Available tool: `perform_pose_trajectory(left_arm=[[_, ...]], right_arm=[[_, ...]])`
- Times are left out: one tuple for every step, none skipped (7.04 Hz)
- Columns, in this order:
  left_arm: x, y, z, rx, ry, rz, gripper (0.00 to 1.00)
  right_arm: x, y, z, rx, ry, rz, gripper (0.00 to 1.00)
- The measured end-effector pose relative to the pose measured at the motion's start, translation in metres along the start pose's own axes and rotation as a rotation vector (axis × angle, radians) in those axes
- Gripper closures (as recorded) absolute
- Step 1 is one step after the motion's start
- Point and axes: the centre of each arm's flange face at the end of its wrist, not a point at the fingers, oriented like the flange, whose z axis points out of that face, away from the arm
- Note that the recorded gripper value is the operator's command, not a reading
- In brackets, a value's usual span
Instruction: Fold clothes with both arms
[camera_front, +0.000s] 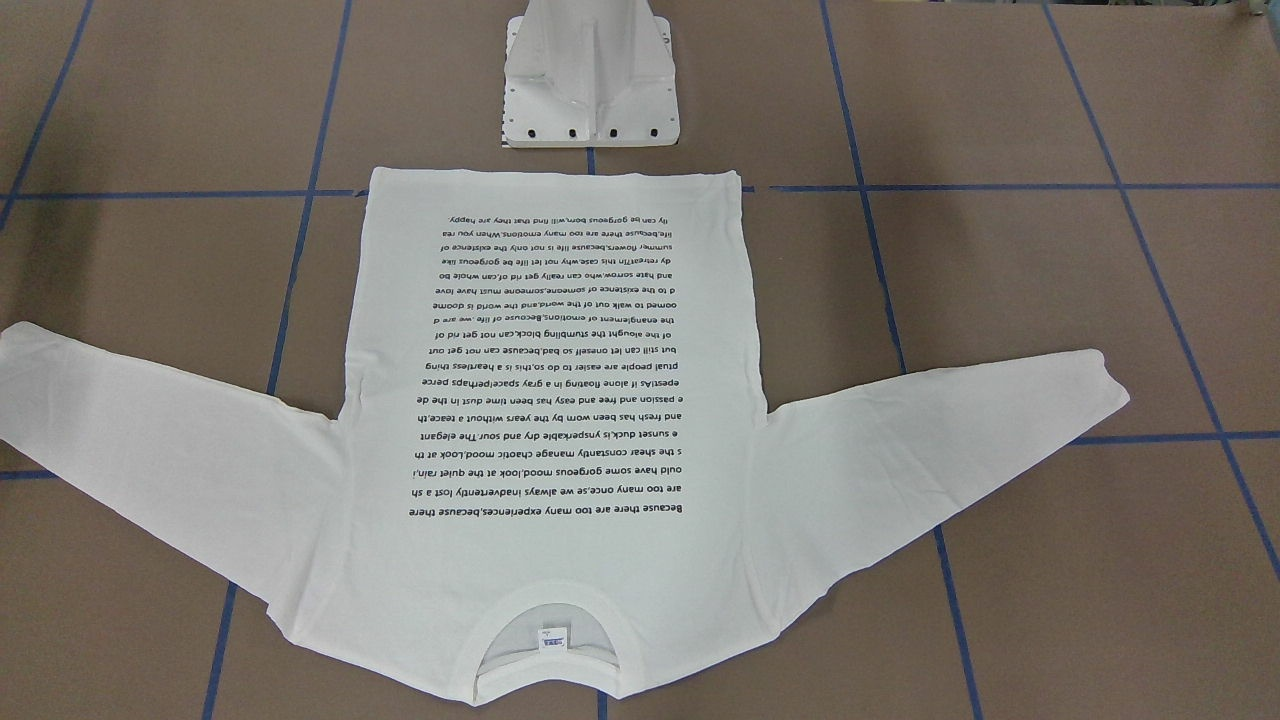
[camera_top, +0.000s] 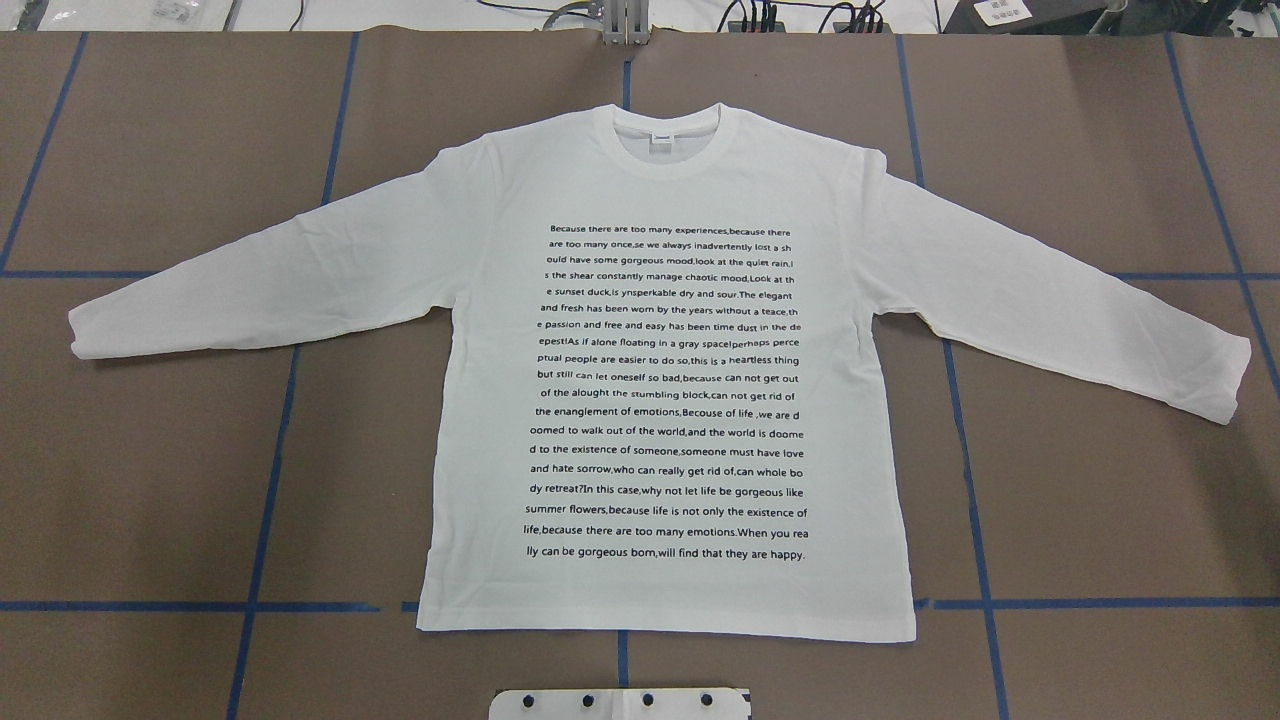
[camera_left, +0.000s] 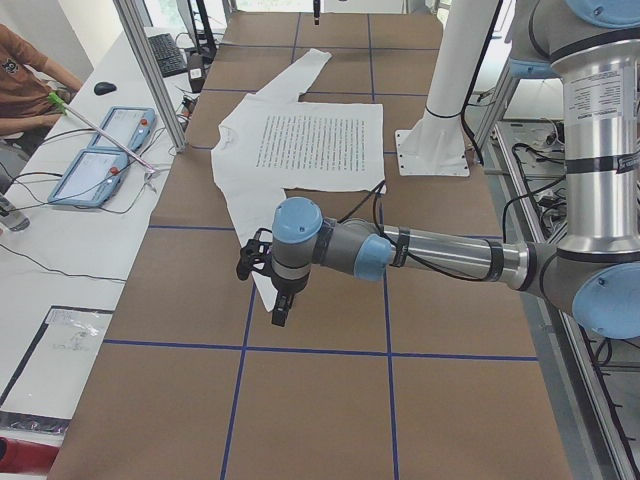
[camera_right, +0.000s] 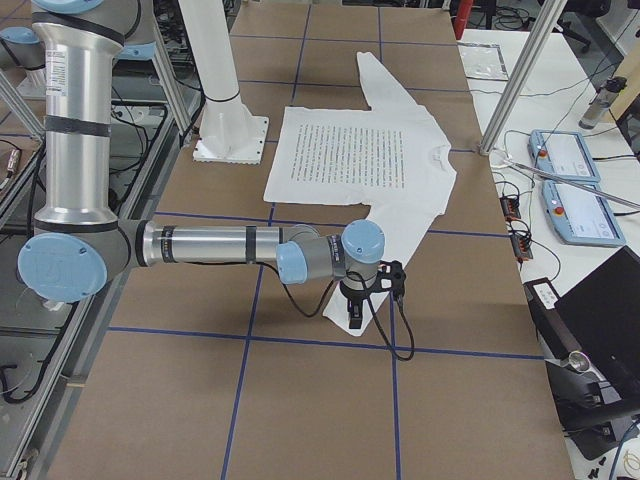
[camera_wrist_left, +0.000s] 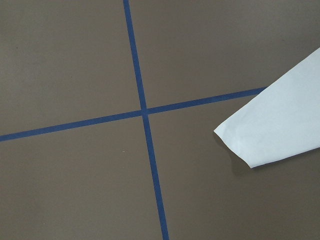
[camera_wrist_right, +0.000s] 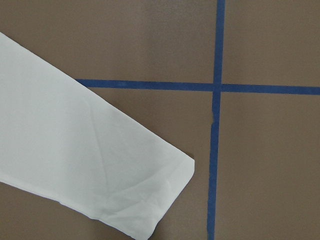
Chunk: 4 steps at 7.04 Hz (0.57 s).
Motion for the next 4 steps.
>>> perform_pose_trajectory(left_arm=[[0.001,0.0002,-0.0009,0.003,0.001,0.003,0.0],[0.0012,0.0004,-0.0012,0.005,0.001,0.005,0.0],[0.0012,0.0005,-0.0013,0.005,0.0,0.005,0.0],[0.0012,0.0006,-0.0013,0.005,0.0,0.005,0.0]], right_arm=[[-0.0009,-0.0007,-0.0005,0.002,-0.002,-0.004,0.0],[-0.0021,-0.0019,-0.0009,0.01,-0.005,-0.014,0.0],[-0.0024,-0.0029,-0.0001,0.022,-0.009,-0.026,0.0],[-0.0012,-0.0028,0.0015,0.026,-0.01,-0.031,0.0]])
